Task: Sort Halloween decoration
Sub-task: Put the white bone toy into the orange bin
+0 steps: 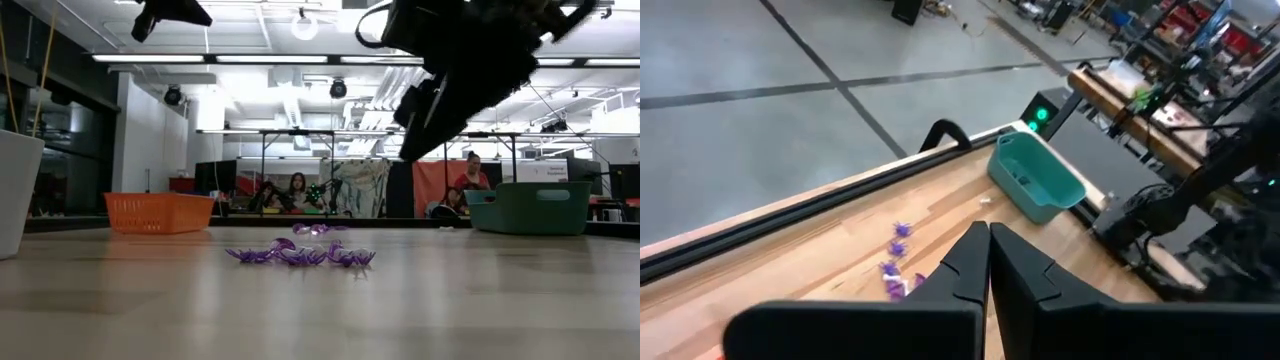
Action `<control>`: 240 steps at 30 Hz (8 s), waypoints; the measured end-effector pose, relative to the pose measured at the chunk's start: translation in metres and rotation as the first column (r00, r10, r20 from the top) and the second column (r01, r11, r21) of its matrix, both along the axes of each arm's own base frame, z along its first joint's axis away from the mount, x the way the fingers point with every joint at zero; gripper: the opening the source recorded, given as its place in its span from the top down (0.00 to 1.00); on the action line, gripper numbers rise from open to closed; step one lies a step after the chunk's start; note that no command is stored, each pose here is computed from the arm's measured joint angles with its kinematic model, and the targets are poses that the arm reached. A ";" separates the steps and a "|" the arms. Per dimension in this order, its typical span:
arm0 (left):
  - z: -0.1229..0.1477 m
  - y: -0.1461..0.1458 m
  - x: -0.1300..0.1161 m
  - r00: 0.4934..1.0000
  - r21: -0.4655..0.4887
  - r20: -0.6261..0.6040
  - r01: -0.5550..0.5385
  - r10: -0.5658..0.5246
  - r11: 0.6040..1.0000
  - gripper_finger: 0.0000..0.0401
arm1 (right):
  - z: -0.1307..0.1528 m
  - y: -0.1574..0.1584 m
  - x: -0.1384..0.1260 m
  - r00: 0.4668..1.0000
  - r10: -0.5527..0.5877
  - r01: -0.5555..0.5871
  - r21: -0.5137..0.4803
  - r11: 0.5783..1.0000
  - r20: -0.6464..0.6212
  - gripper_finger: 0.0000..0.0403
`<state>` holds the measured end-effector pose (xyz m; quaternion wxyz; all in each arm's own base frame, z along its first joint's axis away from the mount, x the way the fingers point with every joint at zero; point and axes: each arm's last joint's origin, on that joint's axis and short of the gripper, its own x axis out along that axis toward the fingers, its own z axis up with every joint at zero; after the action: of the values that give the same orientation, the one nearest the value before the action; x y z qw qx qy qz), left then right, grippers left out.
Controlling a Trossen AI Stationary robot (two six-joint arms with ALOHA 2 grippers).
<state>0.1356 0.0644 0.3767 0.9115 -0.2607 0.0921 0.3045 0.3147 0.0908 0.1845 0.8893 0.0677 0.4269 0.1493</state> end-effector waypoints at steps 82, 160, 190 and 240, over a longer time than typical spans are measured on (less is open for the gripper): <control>-0.085 -0.070 0.056 0.815 0.156 0.420 0.368 -0.398 0.917 1.00 | -0.052 0.024 0.042 0.993 -0.047 0.021 -0.228 0.973 -0.109 0.55; -0.085 -0.071 0.056 0.807 0.141 0.422 0.392 -0.413 0.909 1.00 | 0.004 -0.006 0.005 0.934 -0.351 0.314 -0.313 0.896 -0.066 1.00; -0.075 -0.070 0.054 0.764 0.181 0.505 0.361 -0.402 0.915 1.00 | 0.088 -0.058 0.021 0.603 -0.460 0.384 0.269 0.883 0.652 1.00; -0.042 -0.067 0.011 0.661 0.333 0.631 0.242 -0.406 0.911 1.00 | -0.015 -0.204 0.250 0.614 -0.562 0.484 0.298 0.823 0.554 1.00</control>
<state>0.1468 -0.0025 0.3346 0.9420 -0.2311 -0.2418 0.0257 0.5642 -0.1132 0.1699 0.9768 0.1892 0.0623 -0.0781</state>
